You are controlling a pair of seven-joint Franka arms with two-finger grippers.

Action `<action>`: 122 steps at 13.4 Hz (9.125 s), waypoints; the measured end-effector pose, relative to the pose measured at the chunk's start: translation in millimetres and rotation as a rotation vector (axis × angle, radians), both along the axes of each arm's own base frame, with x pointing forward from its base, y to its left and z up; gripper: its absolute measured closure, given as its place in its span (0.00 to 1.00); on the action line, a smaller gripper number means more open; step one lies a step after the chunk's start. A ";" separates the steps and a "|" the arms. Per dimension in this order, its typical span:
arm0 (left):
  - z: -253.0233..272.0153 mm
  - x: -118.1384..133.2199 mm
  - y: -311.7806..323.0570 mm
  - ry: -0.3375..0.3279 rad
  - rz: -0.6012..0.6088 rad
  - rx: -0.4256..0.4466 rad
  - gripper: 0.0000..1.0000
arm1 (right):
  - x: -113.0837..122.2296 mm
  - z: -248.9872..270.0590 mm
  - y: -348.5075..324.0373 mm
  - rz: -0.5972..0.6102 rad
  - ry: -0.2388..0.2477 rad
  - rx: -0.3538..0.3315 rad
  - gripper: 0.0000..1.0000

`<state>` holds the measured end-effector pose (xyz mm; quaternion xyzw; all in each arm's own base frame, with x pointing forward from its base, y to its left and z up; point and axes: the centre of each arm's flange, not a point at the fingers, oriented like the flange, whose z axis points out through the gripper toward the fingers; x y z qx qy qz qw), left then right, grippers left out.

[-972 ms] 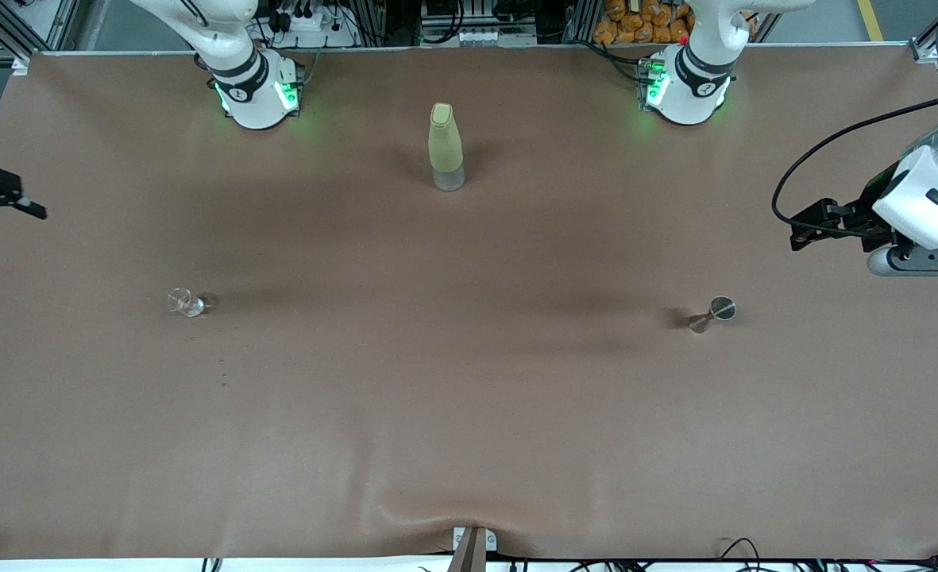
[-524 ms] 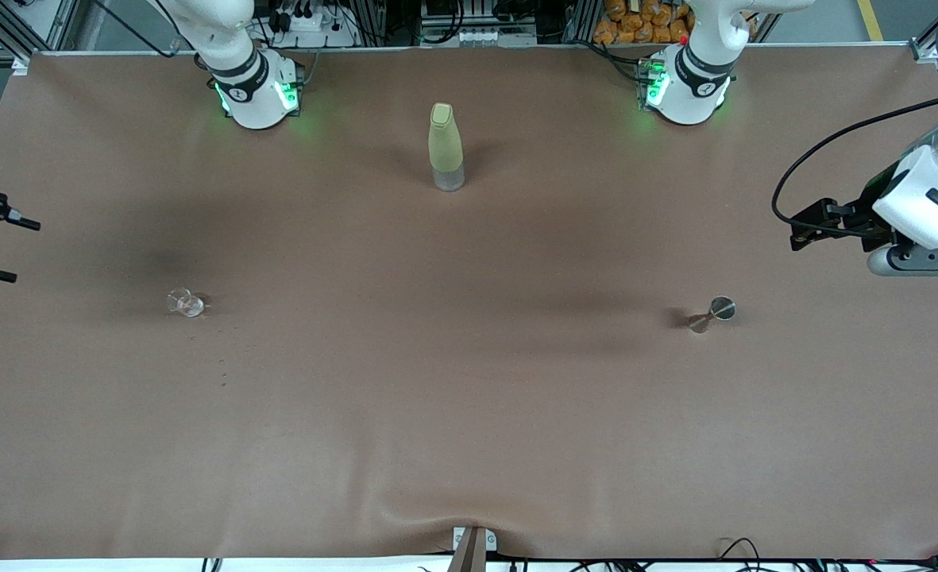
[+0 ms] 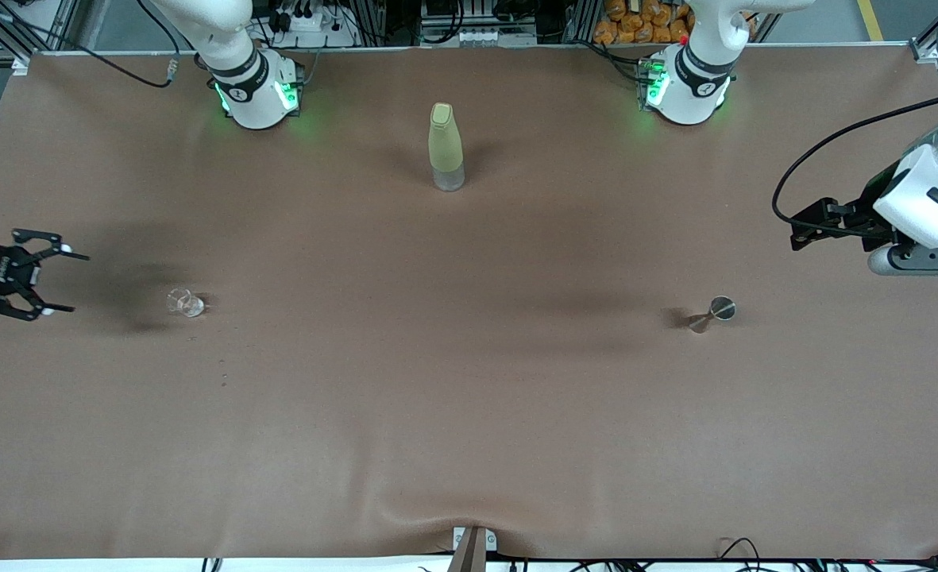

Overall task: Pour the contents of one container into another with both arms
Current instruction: 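Lower the right gripper around the glass beaker and close it, then lift the beaker with the right gripper while the left gripper reaches the jigger, then grasp the steel jigger with the left gripper and lift it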

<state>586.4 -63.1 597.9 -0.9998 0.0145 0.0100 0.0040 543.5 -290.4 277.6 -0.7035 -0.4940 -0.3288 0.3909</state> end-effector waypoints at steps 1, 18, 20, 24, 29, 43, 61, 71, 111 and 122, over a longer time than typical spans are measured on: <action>0.0 0.0 -0.1 0.000 0.000 0.000 0.00 | -1.5 -23.4 1.8 0.012 -0.022 0.041 0.00; 0.0 -0.1 0.0 0.001 0.000 0.000 0.00 | -19.3 -198.2 39.8 0.042 -0.146 0.302 0.00; 0.0 -0.1 -0.1 0.001 0.000 0.000 0.00 | -21.1 -210.0 41.5 0.040 -0.141 0.310 0.00; 0.0 -0.1 -0.1 0.001 0.000 0.000 0.00 | -25.0 -228.4 47.0 0.033 -0.165 0.335 0.00; 0.0 -0.1 -0.1 0.001 0.000 0.000 0.00 | -23.2 -226.6 45.5 0.031 -0.172 0.334 0.14; 0.0 -0.2 -0.6 0.001 -0.002 0.000 0.00 | -22.1 -224.4 46.4 0.034 -0.176 0.347 0.50; -106.3 42.8 124.8 -0.078 -0.669 -0.507 0.00 | 79.3 -106.2 119.5 0.086 -0.167 0.424 0.50; -273.9 40.3 201.0 -0.276 -1.041 -0.779 0.00 | 139.8 17.6 211.2 0.114 -0.076 0.353 0.50; -473.2 11.6 143.7 -0.889 -1.344 -1.068 0.78 | 33.3 33.7 424.1 -0.032 -0.004 0.454 0.50; -397.2 71.7 -96.1 -1.101 -1.496 -1.139 0.79 | 43.6 49.0 445.4 -0.064 0.000 0.407 0.50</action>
